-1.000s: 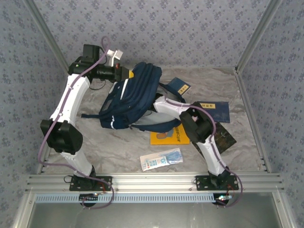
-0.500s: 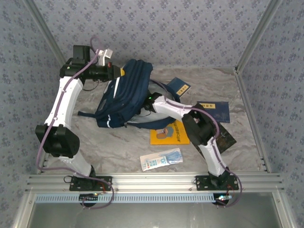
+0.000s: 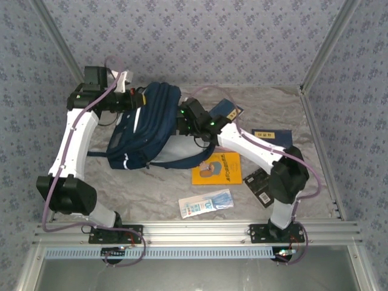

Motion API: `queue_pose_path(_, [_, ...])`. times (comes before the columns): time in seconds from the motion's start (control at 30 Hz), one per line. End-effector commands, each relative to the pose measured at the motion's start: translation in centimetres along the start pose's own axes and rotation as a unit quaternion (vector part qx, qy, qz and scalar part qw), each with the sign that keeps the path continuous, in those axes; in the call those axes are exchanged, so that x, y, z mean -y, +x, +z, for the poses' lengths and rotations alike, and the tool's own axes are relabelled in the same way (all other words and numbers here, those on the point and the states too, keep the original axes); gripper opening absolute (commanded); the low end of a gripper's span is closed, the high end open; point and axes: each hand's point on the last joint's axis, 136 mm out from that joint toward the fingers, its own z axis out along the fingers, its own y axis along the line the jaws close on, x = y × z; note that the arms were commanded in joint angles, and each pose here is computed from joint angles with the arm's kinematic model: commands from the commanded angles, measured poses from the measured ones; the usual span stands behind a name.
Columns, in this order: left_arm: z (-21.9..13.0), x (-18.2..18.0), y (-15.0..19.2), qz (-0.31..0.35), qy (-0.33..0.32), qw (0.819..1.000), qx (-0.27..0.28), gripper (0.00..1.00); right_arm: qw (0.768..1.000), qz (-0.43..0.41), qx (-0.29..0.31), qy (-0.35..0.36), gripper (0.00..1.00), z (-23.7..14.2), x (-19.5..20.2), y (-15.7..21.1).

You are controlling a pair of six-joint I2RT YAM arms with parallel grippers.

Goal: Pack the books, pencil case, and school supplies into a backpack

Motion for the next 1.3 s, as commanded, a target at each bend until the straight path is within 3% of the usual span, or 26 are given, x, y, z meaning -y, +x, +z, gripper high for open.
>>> queue_pose_path(0.0, [-2.2,0.0,-1.7,0.04,-0.033,0.997,0.053,0.0,0.993,-0.062,0.047,0.087,1.0,-4.5,3.0,-1.4])
queue_pose_path(0.13, [-1.0,-1.3,-1.1,0.02,-0.045,0.997,0.05,0.0,0.996,-0.025,0.09,-0.011,1.0,-7.5,3.9,-2.6])
queue_pose_path(0.23, [0.0,-2.5,-0.2,0.007,-0.052,0.998,0.045,0.0,0.995,-0.021,0.084,-0.05,1.0,-9.1,4.8,-2.2])
queue_pose_path(0.47, [2.8,-4.9,2.2,-0.024,-0.061,0.997,0.027,0.0,1.0,-0.019,0.004,-0.006,0.92,-9.5,8.8,2.9])
queue_pose_path(0.57, [3.8,-5.4,3.3,-0.037,-0.052,0.998,0.026,0.0,0.996,0.017,-0.09,0.011,0.94,-8.6,11.0,7.9])
queue_pose_path(0.67, [5.1,-5.0,4.3,-0.045,-0.034,0.998,0.018,0.0,0.991,0.028,-0.12,0.053,1.0,-8.1,12.5,11.3])
queue_pose_path(0.77, [6.4,-4.4,5.5,-0.039,-0.025,0.999,0.003,0.0,0.984,0.027,-0.172,0.035,1.0,-8.1,12.9,14.8])
queue_pose_path(0.9, [8.0,-3.4,7.1,-0.026,-0.024,0.999,-0.02,0.04,0.979,0.059,-0.19,0.042,0.99,-7.7,14.8,17.3])
queue_pose_path(1.1, [10.3,-5.0,9.7,-0.044,-0.051,0.996,-0.058,0.07,0.968,0.1,-0.22,0.065,0.99,-6.8,17.6,19.4])
queue_pose_path(1.27, [11.7,-5.8,11.0,-0.058,-0.073,0.992,-0.087,0.23,0.962,0.134,-0.219,0.091,0.99,-6.0,20.0,19.7])
